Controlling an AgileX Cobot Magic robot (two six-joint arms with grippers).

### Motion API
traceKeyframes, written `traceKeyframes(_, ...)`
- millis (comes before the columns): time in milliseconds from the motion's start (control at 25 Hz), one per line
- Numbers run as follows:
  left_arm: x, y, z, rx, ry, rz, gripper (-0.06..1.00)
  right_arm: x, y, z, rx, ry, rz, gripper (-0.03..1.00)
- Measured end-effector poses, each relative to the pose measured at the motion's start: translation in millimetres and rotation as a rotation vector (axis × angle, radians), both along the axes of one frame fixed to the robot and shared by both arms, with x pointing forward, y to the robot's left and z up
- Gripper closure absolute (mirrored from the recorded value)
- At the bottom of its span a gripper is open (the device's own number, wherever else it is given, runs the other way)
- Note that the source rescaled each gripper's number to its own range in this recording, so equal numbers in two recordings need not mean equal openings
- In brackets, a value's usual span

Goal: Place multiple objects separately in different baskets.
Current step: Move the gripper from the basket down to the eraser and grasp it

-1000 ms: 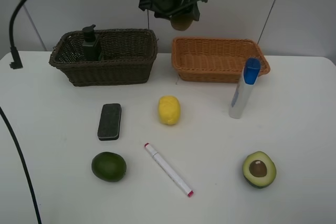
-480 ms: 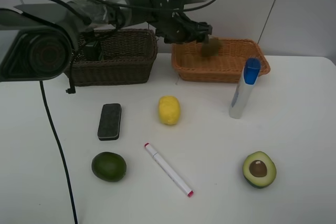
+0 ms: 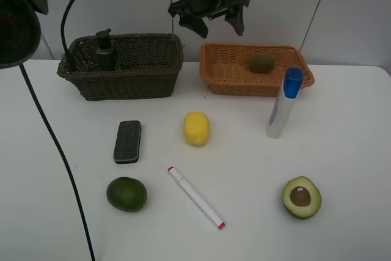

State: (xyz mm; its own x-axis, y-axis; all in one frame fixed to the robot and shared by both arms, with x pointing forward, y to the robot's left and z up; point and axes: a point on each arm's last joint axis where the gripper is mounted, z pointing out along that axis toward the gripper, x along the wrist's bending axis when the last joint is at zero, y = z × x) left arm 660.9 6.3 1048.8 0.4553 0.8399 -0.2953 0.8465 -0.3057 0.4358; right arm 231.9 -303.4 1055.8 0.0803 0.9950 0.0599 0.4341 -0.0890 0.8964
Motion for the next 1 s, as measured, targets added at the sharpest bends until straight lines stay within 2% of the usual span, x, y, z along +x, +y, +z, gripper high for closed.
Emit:
traceKeyframes(80, -10, 9, 18, 0.044, 0.027, 0.010, -0.05, 0, 0, 0, 0.000, 0.000, 0.000, -0.03)
traceKeyframes(320, -33, 27, 42, 0.075, 0.045, 0.043, -0.05, 0, 0, 0, 0.000, 0.000, 0.000, -0.03)
traceKeyframes(440, -59, 48, 51, 0.134, 0.072, 0.070, -0.05, 0, 0, 0, 0.000, 0.000, 0.000, -0.03)
traceKeyframes(560, -92, 76, 56, 0.208, 0.105, 0.143, -0.05, 0, 0, 0, 0.000, 0.000, 0.000, -0.03)
traceKeyframes(680, -122, 99, 41, 0.272, 0.189, 0.221, -0.05, 0, 0, 0, 0.000, 0.000, 0.000, -0.03)
traceKeyframes(880, -144, 122, -20, 0.441, 0.348, 0.325, -0.05, 0, 0, 0, 0.000, 0.000, 0.000, -0.03)
traceKeyframes(1000, -138, 126, -51, 0.455, 0.364, 0.357, -0.05, 0, 0, 0, 0.000, 0.000, 0.000, -0.03)
